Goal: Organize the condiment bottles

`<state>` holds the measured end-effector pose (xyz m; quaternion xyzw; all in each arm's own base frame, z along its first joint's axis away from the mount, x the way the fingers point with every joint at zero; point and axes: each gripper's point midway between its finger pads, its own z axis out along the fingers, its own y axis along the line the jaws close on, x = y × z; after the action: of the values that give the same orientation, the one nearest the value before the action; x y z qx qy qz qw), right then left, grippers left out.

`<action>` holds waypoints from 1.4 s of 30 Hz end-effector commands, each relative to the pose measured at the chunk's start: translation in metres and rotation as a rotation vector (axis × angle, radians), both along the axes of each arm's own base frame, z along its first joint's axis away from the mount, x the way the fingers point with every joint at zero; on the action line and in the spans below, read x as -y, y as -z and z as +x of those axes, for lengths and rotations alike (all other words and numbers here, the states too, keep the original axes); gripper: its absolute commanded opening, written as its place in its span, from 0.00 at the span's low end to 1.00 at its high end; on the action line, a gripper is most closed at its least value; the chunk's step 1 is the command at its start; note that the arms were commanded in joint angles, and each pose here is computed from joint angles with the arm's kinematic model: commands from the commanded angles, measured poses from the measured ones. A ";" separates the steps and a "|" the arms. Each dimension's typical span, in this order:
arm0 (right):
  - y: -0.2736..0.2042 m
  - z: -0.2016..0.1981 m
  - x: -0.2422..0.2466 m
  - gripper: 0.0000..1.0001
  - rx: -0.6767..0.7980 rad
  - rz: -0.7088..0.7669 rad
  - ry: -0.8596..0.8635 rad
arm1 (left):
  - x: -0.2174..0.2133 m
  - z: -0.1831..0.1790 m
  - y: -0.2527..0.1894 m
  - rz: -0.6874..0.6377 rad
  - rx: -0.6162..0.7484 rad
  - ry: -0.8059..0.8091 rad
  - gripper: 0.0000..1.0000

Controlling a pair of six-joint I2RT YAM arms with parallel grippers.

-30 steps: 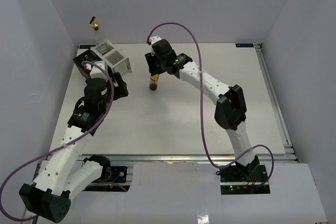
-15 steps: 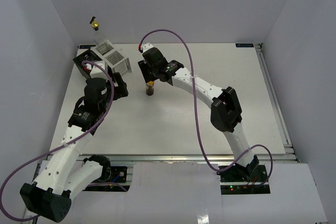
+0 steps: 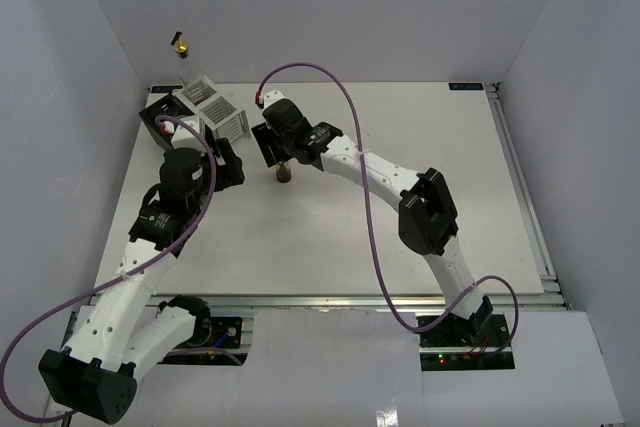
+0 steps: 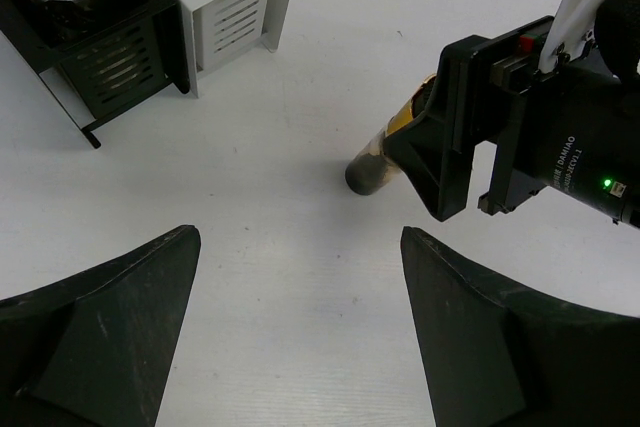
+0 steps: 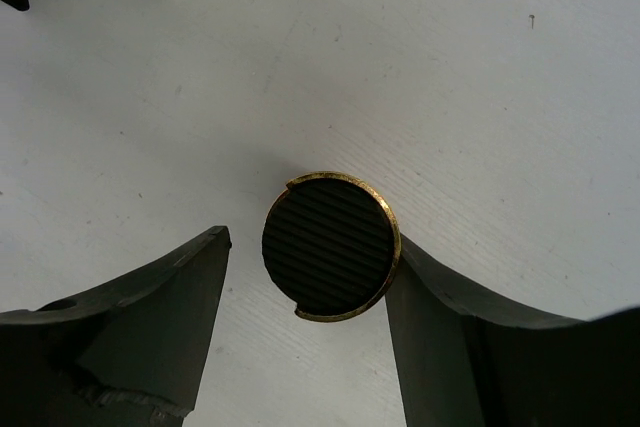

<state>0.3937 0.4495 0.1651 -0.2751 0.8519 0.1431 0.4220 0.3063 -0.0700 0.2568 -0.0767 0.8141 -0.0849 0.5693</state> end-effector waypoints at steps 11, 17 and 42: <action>-0.062 -0.008 0.032 0.92 0.107 0.016 0.038 | 0.018 0.006 -0.004 -0.041 0.003 0.083 0.92; -0.072 -0.036 0.086 0.97 0.125 -0.059 0.064 | 0.039 0.016 -0.021 -0.063 -0.002 0.178 0.92; -0.077 -0.141 0.223 0.98 0.201 0.034 0.082 | 0.125 0.096 0.053 0.086 -0.344 0.256 0.93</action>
<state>0.2501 0.2347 0.2334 -0.2557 0.8243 0.1175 0.4913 0.3923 -0.1900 0.1906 0.0466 0.9110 -0.1247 0.3903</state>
